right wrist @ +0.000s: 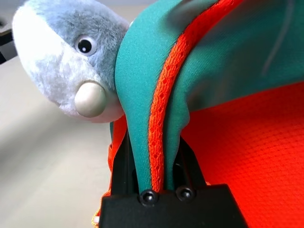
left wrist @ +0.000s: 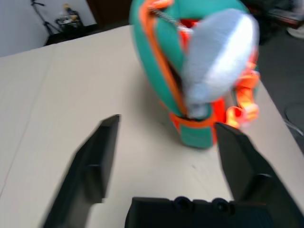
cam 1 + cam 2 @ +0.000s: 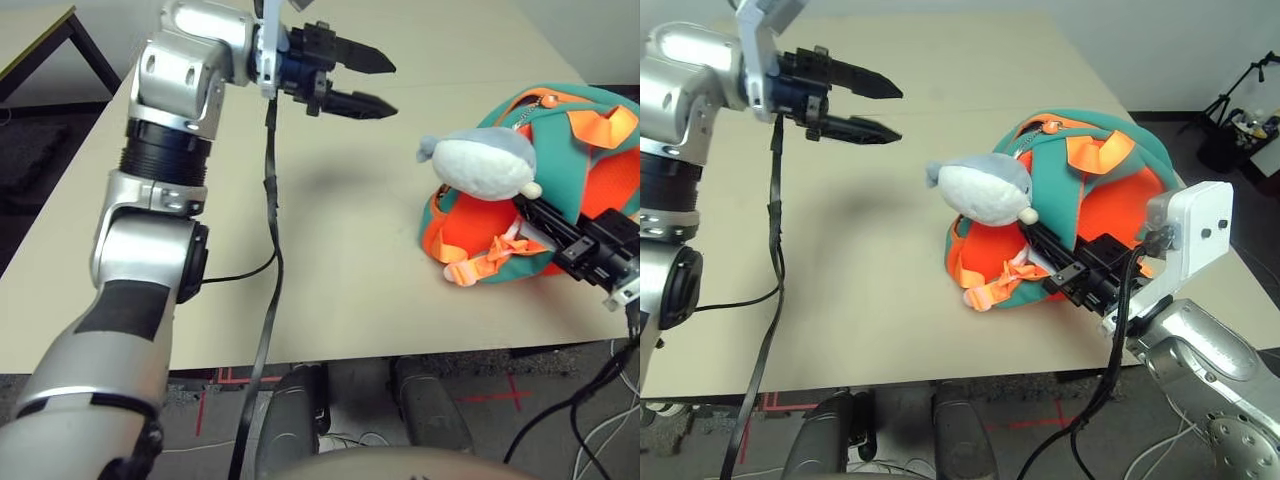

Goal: Put the pencil case into the backpack and zip it.

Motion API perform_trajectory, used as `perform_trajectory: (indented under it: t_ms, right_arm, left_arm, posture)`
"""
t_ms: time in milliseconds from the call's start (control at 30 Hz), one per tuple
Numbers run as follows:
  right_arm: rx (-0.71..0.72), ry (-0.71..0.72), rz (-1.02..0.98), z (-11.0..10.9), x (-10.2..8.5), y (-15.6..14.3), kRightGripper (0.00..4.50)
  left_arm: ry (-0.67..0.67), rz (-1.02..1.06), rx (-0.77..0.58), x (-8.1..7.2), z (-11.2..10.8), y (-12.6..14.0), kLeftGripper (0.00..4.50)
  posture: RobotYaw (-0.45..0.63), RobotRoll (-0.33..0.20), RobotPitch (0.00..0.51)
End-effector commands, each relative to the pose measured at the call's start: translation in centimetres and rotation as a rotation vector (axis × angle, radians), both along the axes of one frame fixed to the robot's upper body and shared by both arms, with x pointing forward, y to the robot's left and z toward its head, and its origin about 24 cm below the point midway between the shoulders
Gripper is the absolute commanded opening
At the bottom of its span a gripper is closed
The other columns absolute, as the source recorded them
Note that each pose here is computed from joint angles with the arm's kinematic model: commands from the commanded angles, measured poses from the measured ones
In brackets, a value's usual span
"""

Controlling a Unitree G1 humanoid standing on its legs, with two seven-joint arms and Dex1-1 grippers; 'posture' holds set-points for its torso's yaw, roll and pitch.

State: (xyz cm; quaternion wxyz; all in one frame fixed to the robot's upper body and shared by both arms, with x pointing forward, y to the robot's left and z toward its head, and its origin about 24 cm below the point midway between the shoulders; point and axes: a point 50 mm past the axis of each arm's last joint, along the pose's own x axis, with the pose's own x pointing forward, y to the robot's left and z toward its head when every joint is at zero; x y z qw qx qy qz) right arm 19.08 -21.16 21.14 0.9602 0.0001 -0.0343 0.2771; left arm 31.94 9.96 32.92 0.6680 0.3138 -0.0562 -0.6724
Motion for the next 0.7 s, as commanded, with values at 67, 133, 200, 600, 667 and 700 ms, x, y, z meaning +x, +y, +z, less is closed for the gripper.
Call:
perform_trajectory:
  t_ms: [67,133,200,600,667,700]
  right_arm:
    - [-0.002,0.008,0.041,-0.3,0.2,0.4,0.19]
    - [-0.002,0.008,0.042,-0.3,0.3,0.4,0.19]
    - [-0.003,0.006,0.045,-0.3,0.4,0.5,0.19]
    - [0.0,-0.008,0.038,-0.3,0.3,0.6,0.19]
    - [-0.001,-0.009,0.036,-0.2,0.3,0.6,0.19]
    - [-0.001,-0.01,0.035,-0.2,0.3,0.6,0.19]
  left_arm:
    - [-0.026,-0.1,0.017,-0.7,-0.6,-2.8,4.5]
    - [-0.028,-0.121,0.003,-0.6,-0.7,-3.9,4.5]
    - [-0.027,-0.138,0.009,-0.4,-1.1,-5.0,4.5]
    - [0.008,-0.2,0.073,0.4,-3.9,-8.0,4.5]
    - [0.027,-0.197,0.085,0.5,-4.3,-8.0,4.5]
    - [0.028,-0.196,0.084,0.5,-4.4,-8.0,4.32]
  posture:
    - [-0.2,0.0,0.115]
    - [-0.2,0.0,0.112]
    - [-0.21,0.0,0.111]
    - [-0.25,0.0,0.108]
    - [-0.25,0.0,0.108]
    - [-0.25,0.0,0.108]
